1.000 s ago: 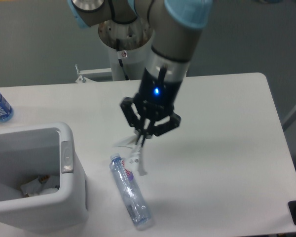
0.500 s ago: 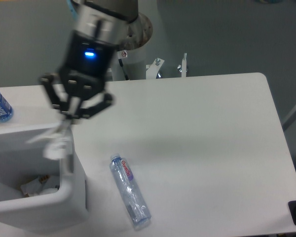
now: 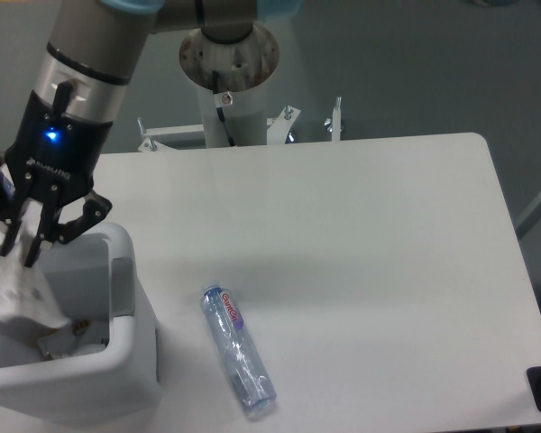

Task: Place the trash in the trash can
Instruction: 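Open the gripper to drop the wrapper into the bin, then move the gripper over the clear water bottle and lower it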

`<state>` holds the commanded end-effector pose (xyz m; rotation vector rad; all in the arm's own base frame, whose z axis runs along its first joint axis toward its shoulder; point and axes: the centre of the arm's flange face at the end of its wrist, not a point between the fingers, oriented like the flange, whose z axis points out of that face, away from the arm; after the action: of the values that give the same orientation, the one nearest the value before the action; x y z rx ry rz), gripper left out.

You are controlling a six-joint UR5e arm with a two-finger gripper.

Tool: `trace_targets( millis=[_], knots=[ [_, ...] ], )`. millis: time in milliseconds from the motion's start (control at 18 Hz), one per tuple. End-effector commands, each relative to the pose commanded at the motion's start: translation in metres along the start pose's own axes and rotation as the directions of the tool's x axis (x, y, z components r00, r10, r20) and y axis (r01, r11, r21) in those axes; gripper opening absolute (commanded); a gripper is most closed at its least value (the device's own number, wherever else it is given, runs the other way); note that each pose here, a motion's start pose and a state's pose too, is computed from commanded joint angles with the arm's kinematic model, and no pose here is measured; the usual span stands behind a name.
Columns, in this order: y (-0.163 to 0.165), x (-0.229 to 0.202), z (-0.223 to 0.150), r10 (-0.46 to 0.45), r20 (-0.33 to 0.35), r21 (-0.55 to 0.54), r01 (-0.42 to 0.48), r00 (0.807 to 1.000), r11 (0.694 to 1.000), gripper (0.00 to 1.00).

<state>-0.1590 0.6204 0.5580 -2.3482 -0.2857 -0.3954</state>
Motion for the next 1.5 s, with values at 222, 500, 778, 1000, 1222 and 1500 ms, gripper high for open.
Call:
trace_targets(
  millis=[222, 500, 778, 1000, 1222, 1500],
  knots=[
    [0.000, -0.017, -0.004, -0.047, 0.025, 0.002, 0.047, 0.999, 0.999, 1.00],
    [0.001, -0.133, 0.013, -0.262, 0.102, 0.007, 0.263, 0.960, 0.965, 1.00],
    [0.031, -0.226, 0.054, -0.312, 0.314, -0.058, 0.346, 0.897, 0.937, 1.00],
    [0.045, -0.275, 0.089, -0.314, 0.355, -0.104, 0.371, 0.880, 0.923, 1.00],
    [0.077, -0.313, 0.145, -0.304, 0.387, -0.188, 0.397, 0.871, 0.898, 1.00],
    [0.102, -0.320, 0.189, -0.269, 0.440, -0.260, 0.408, 0.857, 0.875, 1.00]
  ],
)
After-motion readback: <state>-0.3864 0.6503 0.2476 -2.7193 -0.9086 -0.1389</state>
